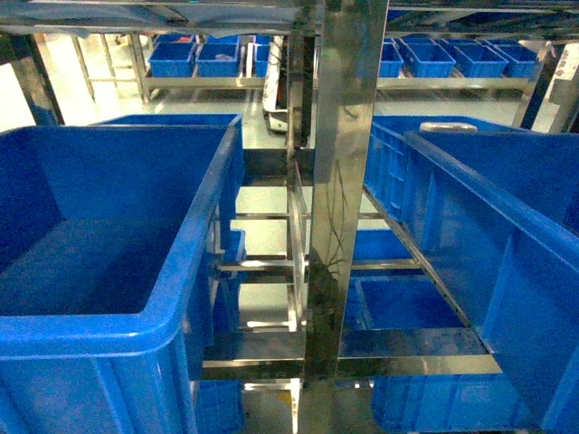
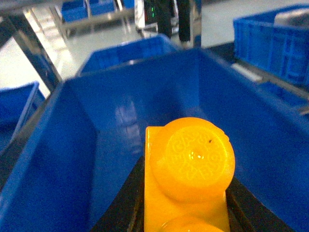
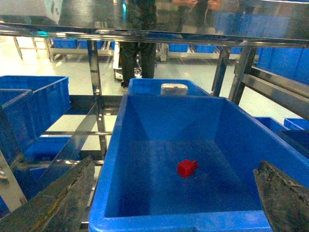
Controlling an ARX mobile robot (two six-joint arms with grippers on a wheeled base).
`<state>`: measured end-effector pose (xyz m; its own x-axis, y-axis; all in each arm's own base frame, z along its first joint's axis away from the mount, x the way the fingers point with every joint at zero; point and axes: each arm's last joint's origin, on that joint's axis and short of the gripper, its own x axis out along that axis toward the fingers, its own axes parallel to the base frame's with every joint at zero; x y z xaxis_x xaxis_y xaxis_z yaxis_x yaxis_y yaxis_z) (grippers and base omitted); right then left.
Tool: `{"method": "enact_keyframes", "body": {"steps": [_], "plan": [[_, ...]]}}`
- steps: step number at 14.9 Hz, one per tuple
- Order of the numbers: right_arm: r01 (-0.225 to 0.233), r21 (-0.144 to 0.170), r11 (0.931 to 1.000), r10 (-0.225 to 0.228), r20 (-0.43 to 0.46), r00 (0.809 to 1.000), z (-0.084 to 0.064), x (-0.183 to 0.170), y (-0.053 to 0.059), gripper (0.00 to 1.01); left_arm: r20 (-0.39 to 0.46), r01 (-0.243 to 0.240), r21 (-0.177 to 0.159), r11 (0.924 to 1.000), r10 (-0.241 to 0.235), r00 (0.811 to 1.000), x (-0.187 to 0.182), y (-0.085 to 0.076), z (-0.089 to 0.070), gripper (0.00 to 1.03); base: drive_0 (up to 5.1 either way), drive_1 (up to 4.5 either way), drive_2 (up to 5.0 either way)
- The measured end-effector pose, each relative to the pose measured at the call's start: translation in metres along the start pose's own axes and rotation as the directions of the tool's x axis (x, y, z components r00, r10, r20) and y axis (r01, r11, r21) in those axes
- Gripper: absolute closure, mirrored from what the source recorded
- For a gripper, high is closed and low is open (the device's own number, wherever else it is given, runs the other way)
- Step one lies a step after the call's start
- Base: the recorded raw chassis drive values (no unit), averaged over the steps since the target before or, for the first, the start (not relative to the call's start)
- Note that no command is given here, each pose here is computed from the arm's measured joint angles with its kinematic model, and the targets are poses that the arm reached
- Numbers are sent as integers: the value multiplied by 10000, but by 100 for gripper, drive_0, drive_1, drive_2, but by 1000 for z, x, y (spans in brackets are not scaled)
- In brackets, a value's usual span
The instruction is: Sort and place red and yellow blocks in left bins
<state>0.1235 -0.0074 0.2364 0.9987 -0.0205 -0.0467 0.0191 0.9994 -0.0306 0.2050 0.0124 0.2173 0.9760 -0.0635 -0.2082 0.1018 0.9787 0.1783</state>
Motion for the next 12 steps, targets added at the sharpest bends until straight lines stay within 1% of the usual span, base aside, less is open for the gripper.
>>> {"method": "enact_keyframes", "body": {"steps": [2, 3, 4, 5, 6, 7, 8, 9, 10, 11, 12], "plan": [[0, 12, 10000, 0, -8, 10000, 0, 0, 0, 3, -1321, -76, 349, 9994, 122, 9912, 34, 7, -29, 76, 0, 0, 0], [-4, 23, 10000, 4, 4, 10000, 0, 0, 0, 3, -1584, -76, 570, 9983, 166, 9872, 46, 9, -39, 76, 0, 0, 0], [-4, 27, 10000, 4, 0, 10000, 0, 0, 0, 3, -1710, -64, 754, 9971, 192, 9851, 62, 11, -45, 76, 0, 0, 0], [-4, 27, 10000, 4, 0, 10000, 0, 0, 0, 3, -1743, -29, 826, 9966, 173, 9845, 75, 12, -45, 76, 0, 0, 0], [-4, 27, 10000, 4, -4, 10000, 0, 0, 0, 3, -1586, 20, 1031, 9947, 145, 9872, 88, 12, -44, 76, 0, 0, 0], [-4, 27, 10000, 4, 0, 10000, 0, 0, 0, 3, -1316, -149, 1377, 9904, 332, 9907, 100, 13, -43, 76, 0, 0, 0], [-4, 27, 10000, 4, 0, 10000, 0, 0, 0, 3, -1436, -158, 1602, 9870, 392, 9889, 113, 14, -44, 76, 0, 0, 0], [-4, 28, 10000, 4, -15, 10000, 0, 0, 0, 3, -1569, -116, 1728, 9849, 391, 9868, 123, 13, -45, 76, 0, 0, 0], [-4, 27, 10000, 4, -4, 10000, 0, 0, 0, 3, -1757, 50, 1875, 9822, 285, 9840, 136, 10, -46, 76, 0, 0, 0], [-4, 31, 10000, 4, -7, 10000, 0, 0, 0, 3, -2027, 257, 1868, 9821, 129, 9792, 144, 8, -48, 76, 0, 0, 0], [-4, 27, 10000, 4, -7, 10000, 0, 0, 0, 3, -2132, 323, 1886, 9815, 89, 9770, 149, 8, -51, 75, 0, 0, 0]]}}
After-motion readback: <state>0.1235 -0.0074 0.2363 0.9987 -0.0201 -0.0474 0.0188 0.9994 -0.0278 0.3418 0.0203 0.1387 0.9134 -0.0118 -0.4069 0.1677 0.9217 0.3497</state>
